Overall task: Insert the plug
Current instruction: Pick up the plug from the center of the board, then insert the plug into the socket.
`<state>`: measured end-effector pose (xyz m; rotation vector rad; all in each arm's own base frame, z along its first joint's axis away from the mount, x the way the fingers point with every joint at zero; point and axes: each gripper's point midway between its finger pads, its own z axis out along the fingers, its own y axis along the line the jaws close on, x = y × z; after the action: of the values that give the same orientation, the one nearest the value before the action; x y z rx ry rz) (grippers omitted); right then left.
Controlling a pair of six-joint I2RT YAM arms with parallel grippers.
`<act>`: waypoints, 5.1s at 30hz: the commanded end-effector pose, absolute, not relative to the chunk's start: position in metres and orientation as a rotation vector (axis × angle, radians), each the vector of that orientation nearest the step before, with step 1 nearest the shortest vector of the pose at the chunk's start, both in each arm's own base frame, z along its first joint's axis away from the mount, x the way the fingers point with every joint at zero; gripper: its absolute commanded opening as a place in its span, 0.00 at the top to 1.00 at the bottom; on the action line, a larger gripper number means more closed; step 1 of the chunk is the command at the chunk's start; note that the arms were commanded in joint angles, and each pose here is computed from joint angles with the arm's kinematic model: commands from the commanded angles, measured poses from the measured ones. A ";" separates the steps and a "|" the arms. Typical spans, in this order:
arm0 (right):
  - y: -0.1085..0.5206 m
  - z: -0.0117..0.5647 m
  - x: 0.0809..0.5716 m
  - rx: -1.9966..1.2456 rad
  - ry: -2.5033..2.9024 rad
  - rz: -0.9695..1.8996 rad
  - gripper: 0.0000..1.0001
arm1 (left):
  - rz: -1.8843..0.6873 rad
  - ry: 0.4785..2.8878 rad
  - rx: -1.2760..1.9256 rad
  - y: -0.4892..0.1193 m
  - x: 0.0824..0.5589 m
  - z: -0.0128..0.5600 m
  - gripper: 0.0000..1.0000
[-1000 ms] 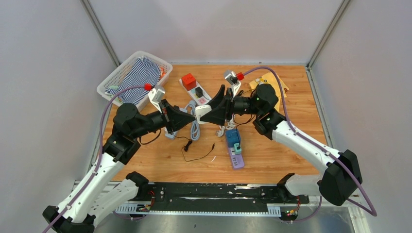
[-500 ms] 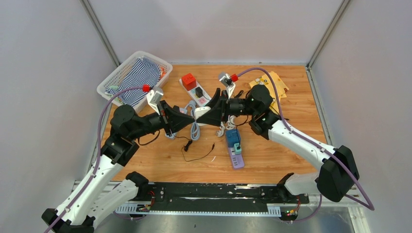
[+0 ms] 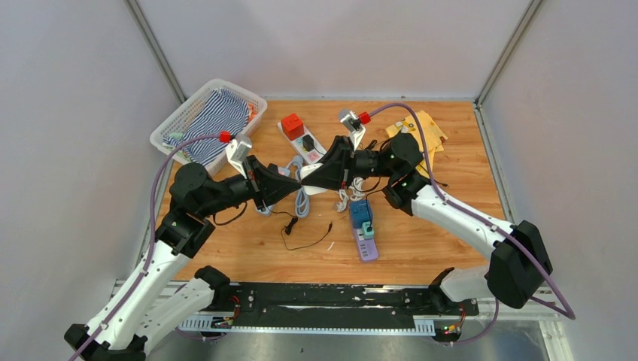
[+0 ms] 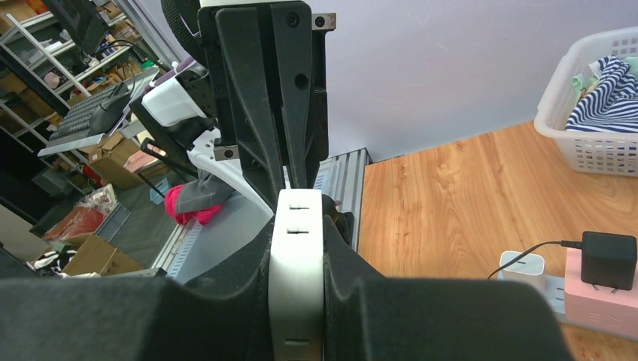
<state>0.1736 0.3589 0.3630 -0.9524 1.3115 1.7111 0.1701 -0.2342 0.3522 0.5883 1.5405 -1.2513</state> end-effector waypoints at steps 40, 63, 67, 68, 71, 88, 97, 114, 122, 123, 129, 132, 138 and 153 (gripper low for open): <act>0.316 0.292 0.254 -0.937 1.851 0.972 1.00 | -0.608 1.741 0.462 -0.158 0.211 0.293 0.00; 0.316 0.192 0.378 -1.109 2.337 0.308 1.00 | -0.150 1.664 0.158 -0.056 0.209 0.284 0.00; 0.325 0.172 0.384 -1.178 2.347 0.324 1.00 | -0.138 1.641 0.135 -0.051 0.206 0.287 0.00; 0.326 0.168 0.385 -1.177 2.356 0.321 1.00 | -0.135 1.637 0.130 -0.049 0.206 0.288 0.00; 0.330 0.154 0.389 -1.180 2.381 0.332 1.00 | -0.111 1.630 0.103 -0.043 0.205 0.290 0.00; 0.315 0.106 0.420 -1.185 2.449 0.255 1.00 | -0.109 1.642 0.121 -0.045 0.206 0.283 0.00; 0.310 0.090 0.426 -1.118 2.509 0.241 1.00 | -0.080 1.642 0.095 -0.038 0.206 0.282 0.00; 0.318 0.078 0.433 -1.087 2.520 0.262 1.00 | -0.083 1.638 0.096 -0.039 0.206 0.284 0.00; 0.323 0.077 0.437 -1.061 2.519 0.271 1.00 | -0.080 1.632 0.090 -0.037 0.206 0.285 0.00; 0.324 0.077 0.437 -1.057 2.519 0.278 1.00 | -0.082 1.632 0.091 -0.038 0.205 0.285 0.00; 0.327 0.075 0.436 -1.059 2.520 0.278 1.00 | -0.078 1.627 0.084 -0.036 0.204 0.286 0.00; 0.328 0.074 0.435 -1.056 2.524 0.276 1.00 | -0.078 1.625 0.083 -0.036 0.204 0.286 0.00; 0.329 0.072 0.433 -1.057 2.532 0.273 1.00 | -0.077 1.622 0.076 -0.035 0.204 0.287 0.00; 0.336 0.057 0.423 -1.073 2.561 0.234 1.00 | -0.068 1.620 0.067 -0.032 0.204 0.287 0.00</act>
<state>0.4331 0.3319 0.0727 -1.0542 2.5167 0.2745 0.2045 -0.0373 0.2847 0.0868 1.6374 -0.0838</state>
